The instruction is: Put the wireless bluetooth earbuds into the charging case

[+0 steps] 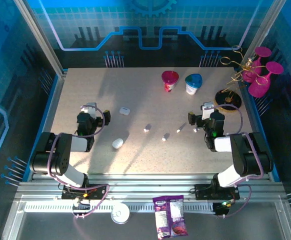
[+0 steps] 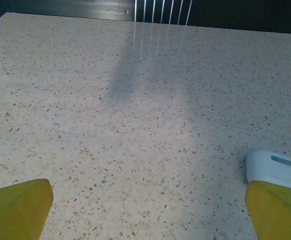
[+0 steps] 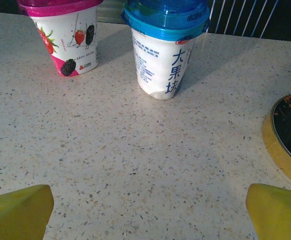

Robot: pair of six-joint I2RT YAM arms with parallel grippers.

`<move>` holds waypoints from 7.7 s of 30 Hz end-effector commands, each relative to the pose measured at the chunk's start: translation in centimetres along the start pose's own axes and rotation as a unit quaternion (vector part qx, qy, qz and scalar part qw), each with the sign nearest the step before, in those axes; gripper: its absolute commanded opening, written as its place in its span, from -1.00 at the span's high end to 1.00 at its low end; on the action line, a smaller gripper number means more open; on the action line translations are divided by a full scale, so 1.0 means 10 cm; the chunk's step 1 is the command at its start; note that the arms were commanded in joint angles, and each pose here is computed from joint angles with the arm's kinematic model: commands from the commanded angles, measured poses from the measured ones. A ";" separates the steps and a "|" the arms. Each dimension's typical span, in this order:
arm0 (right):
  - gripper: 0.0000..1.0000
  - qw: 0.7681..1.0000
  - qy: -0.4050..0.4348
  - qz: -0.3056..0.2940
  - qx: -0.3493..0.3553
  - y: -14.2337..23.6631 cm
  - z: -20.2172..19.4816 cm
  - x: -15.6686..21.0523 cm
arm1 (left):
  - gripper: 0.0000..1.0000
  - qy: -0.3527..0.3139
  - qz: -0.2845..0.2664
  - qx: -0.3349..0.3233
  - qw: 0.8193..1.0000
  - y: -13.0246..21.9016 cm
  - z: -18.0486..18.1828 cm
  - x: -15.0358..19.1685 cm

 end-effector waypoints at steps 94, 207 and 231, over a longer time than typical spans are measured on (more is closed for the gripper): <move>-0.99 0.928 0.131 0.102 -0.333 0.16 2.31 -0.22 | -0.42 -0.086 0.478 0.088 0.870 -1.08 -1.39 -0.18; 0.35 0.867 0.279 -0.018 -0.413 0.65 2.72 -1.02 | -0.40 0.101 0.097 0.456 0.879 1.04 -1.54 -1.38; 0.37 0.865 0.226 -0.051 -0.444 0.82 2.75 -1.19 | 0.22 0.102 0.076 0.484 0.866 1.05 -1.65 -1.42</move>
Point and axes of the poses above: each hand's point on the last joint's axis, 136 mm out from that joint toward the fingers, its own y axis back along the fingers, its own z axis along the line the jaws close on, x = y × z, the point moved 7 cm from there along y, back along the fingers, and after that the axes turned 8 degrees about -y, right-handed, at the moved point
